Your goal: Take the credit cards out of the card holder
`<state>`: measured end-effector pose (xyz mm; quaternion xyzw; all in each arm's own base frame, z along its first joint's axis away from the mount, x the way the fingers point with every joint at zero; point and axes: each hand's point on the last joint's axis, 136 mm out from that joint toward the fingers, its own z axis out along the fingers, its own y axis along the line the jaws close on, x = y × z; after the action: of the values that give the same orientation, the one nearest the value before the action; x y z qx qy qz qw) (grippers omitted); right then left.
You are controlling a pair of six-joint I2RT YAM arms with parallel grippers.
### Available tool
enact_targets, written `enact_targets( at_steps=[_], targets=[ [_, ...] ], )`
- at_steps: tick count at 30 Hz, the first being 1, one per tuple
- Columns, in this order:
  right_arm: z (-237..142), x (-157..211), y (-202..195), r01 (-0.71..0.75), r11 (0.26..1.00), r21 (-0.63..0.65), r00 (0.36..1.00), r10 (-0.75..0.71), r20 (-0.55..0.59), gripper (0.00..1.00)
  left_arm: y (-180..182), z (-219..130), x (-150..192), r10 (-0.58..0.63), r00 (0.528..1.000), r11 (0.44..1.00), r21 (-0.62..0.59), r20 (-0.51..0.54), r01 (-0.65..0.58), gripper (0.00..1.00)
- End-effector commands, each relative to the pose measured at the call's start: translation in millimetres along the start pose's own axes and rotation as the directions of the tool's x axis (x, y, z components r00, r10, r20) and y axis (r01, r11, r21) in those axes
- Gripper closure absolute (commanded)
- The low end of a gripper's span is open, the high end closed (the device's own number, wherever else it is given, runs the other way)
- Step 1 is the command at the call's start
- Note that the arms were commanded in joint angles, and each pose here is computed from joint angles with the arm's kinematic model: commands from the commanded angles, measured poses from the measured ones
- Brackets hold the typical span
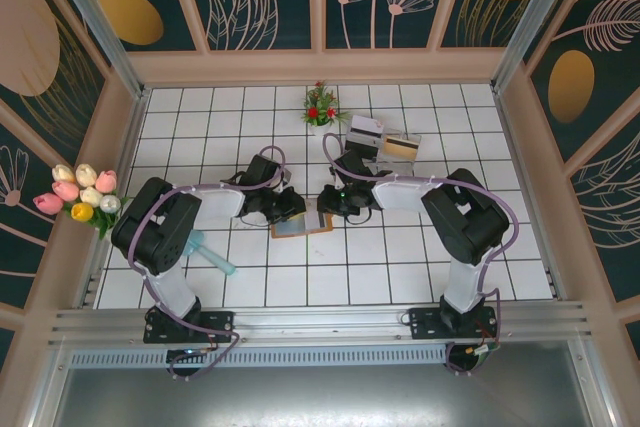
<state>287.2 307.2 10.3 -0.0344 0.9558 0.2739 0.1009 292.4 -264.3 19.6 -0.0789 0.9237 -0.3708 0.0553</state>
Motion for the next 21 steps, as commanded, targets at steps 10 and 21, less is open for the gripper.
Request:
enact_targets(
  at_steps=[10,21],
  targets=[
    [32,94,-109,-0.039,0.932,0.359,0.961,0.133,-0.243,0.76,18,-3,11,0.035,0.999,0.996,0.076,0.002,-0.035,1.00],
    [33,97,-117,-0.042,0.922,0.386,0.958,0.147,-0.247,0.76,23,-23,5,0.039,0.998,0.997,0.070,0.050,-0.042,1.00]
  ],
)
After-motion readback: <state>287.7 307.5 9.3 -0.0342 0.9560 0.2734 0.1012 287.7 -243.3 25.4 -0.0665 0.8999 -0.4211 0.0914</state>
